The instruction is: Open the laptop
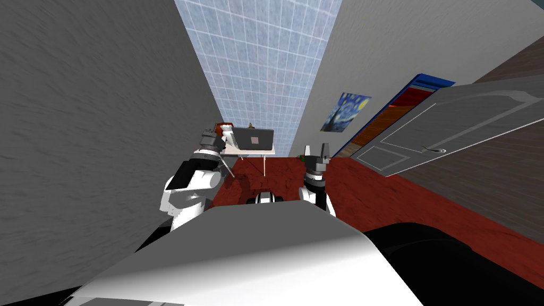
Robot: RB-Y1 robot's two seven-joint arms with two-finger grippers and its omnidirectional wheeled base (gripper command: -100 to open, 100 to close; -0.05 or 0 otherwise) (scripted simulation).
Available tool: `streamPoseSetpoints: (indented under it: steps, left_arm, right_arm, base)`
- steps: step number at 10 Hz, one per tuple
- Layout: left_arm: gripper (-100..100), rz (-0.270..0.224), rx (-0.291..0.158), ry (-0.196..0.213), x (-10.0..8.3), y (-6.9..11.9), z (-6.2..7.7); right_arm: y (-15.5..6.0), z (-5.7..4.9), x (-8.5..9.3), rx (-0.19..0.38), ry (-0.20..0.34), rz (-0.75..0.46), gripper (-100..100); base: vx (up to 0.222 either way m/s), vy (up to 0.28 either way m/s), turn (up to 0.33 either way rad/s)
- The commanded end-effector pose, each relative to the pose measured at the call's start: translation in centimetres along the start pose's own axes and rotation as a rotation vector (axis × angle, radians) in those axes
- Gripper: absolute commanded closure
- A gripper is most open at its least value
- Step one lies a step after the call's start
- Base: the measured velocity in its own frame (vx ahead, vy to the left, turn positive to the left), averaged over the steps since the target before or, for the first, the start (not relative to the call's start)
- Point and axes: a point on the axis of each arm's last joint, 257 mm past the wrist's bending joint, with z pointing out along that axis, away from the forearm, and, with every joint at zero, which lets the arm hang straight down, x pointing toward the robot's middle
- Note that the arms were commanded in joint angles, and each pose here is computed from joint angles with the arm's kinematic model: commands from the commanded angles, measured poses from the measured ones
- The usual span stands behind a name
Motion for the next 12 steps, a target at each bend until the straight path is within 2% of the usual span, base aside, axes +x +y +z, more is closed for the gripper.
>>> streamPoseSetpoints:
  steps: [1,2,3,5,6,7,8,10,11,12]
  left_arm:
    - [-100,-0.003,-0.045,0.0,0.0,0.7,0.6]
    - [-100,-0.007,-0.045,-0.001,0.0,0.3,1.2]
    - [-100,-0.007,-0.075,-0.001,0.0,1.0,1.1]
    - [-100,-0.012,-0.095,-0.001,0.0,1.1,1.7]
    - [-100,-0.013,-0.12,-0.001,0.1,1.7,1.6]
    - [-100,-0.019,-0.118,-0.002,0.1,1.2,2.1]
    - [-100,-0.019,-0.147,-0.001,0.1,2.0,2.0]
    - [-100,-0.026,-0.169,-0.002,0.1,2.1,2.5]
    - [-100,-0.026,-0.195,-0.001,0.2,2.7,2.3]
    - [-100,-0.026,-0.203,-0.001,0.2,2.9,2.3]
  right_arm:
    - [0.0,0.0,0.0,0.0,0.0,0.0,0]
    - [0.0,0.0,0.0,0.0,0.0,0.0,0]
    - [0.0,0.0,0.0,0.0,0.0,0.0,0]
    - [0.0,0.0,0.0,0.0,0.0,0.0,0]
    - [0.0,0.0,0.0,0.0,0.0,0.0,0]
    - [0.0,0.0,0.0,0.0,0.0,0.0,0]
    - [0.0,0.0,0.0,0.0,0.0,0.0,0]
    - [0.0,0.0,0.0,0.0,0.0,0.0,0]
    - [0.0,0.0,0.0,0.0,0.0,0.0,0]
    - [0.0,0.0,0.0,0.0,0.0,0.0,0]
  base:
    - [0.034,0.018,-0.011]
    - [0.052,0.028,-0.018]
    - [0.048,0.026,-0.009]
    - [0.031,0.009,-0.006]
    - [0.042,0.016,-0.009]
    - [0.046,0.03,-0.011]
    - [0.046,0.024,-0.01]
    - [0.036,0.012,-0.004]
    - [0.05,0.011,-0.009]
    - [0.022,0.003,0.002]
